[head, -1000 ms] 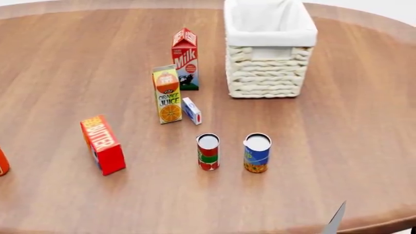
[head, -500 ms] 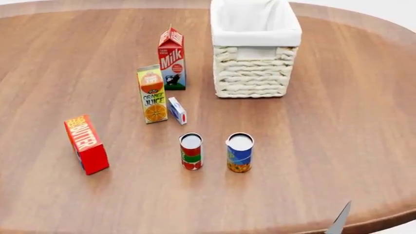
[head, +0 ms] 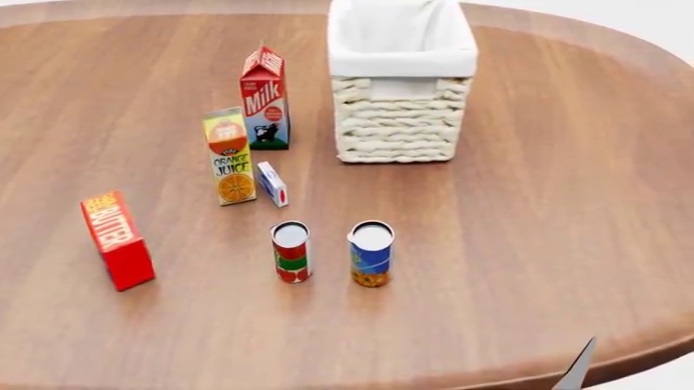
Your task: Pick up the alphabet soup, and put it in the basket.
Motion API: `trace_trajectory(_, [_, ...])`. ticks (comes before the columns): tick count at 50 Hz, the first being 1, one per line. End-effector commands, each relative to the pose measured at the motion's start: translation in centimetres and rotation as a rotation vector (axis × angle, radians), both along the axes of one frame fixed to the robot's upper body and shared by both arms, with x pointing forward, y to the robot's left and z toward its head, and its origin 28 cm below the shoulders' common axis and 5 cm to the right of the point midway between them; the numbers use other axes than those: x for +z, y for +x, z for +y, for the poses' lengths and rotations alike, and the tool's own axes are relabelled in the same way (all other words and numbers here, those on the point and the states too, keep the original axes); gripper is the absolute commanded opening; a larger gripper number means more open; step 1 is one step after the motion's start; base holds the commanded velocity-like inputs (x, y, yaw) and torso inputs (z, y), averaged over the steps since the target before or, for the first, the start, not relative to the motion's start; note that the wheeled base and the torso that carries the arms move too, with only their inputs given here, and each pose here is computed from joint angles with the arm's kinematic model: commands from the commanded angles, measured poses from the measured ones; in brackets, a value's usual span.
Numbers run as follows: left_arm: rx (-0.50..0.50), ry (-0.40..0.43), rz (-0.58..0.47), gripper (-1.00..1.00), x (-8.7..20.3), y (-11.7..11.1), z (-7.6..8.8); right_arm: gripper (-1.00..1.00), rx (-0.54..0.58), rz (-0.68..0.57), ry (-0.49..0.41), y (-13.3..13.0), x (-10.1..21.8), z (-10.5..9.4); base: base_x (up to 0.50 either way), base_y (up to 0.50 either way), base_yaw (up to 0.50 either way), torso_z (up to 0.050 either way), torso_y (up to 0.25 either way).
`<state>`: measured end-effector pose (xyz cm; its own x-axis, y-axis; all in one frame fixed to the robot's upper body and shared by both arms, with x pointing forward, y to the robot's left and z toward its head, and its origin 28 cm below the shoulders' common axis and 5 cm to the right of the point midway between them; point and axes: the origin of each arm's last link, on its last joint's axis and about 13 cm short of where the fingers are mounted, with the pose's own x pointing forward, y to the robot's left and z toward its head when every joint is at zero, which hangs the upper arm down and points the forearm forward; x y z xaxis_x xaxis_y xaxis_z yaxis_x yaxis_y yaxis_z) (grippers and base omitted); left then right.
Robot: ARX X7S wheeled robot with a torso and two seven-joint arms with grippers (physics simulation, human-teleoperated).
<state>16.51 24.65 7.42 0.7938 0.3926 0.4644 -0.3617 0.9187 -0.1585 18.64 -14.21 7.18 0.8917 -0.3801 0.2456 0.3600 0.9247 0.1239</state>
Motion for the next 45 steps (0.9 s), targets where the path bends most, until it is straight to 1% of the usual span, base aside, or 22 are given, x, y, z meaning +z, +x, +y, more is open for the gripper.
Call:
trace_trajectory(1, [0.002,0.0,-0.003,1.0,0.08,0.05,0.03,1.0,-0.001,0.0,0.007,0.08,0.03,0.03,0.0,-0.12,0.0,0.0,0.0])
trace_trajectory(4, [0.005,-0.001,-0.004,1.0,0.14,0.0,0.07,1.0,-0.005,0.01,0.014,0.44,-0.23,0.02,0.0,-0.12,0.0,0.0,0.0])
trace_trajectory(18, [0.007,-0.002,-0.004,1.0,0.14,0.06,0.07,1.0,-0.016,0.016,0.032,0.53,-0.17,-0.1,0.0,-0.12,0.0,0.0,0.0])
trace_trajectory(38, [0.009,-0.004,-0.01,1.0,0.09,0.02,0.21,1.0,-0.005,0.027,0.011,0.68,-0.37,0.13,0.0,-0.12,0.0,0.0,0.0])
trace_trajectory(45, [0.006,-0.006,-0.01,1.0,0.02,0.06,0.33,1.0,0.004,0.037,0.009,0.73,-0.43,0.23,0.0,0.0,0.0,0.0,0.0])
